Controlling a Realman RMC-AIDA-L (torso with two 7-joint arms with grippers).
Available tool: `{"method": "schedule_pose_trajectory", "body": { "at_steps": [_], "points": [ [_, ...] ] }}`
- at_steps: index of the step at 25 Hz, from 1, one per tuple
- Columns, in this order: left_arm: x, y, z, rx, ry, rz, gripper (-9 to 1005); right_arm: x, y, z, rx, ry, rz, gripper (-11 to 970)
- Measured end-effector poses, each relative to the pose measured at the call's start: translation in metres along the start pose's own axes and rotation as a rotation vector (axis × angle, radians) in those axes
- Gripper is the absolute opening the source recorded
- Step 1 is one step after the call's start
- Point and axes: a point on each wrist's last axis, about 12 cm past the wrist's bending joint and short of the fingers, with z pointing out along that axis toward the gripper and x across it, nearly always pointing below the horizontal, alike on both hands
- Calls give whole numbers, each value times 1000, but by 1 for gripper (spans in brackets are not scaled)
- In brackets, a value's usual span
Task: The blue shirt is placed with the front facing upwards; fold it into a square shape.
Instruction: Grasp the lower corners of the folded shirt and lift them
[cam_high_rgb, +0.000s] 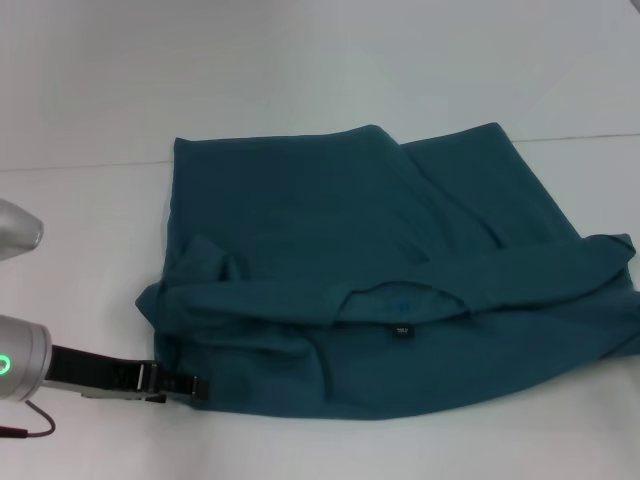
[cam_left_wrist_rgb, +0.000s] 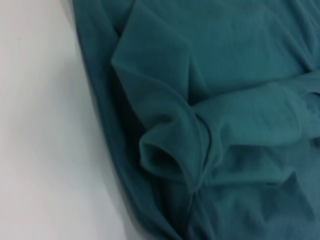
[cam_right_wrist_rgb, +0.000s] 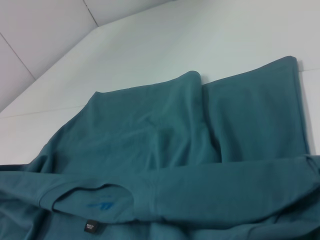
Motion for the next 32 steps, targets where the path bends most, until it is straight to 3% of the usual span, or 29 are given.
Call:
{"method": "schedule_pose_trajectory", "body": {
  "at_steps": [20, 32],
  "points": [
    [-4, 0, 5, -46, -5, 28, 641, -1, 0, 0, 0, -4, 1, 32],
    [-10, 0, 6, -82, 1, 54, 379, -3, 0, 0, -4, -12, 2, 32]
  ]
}}
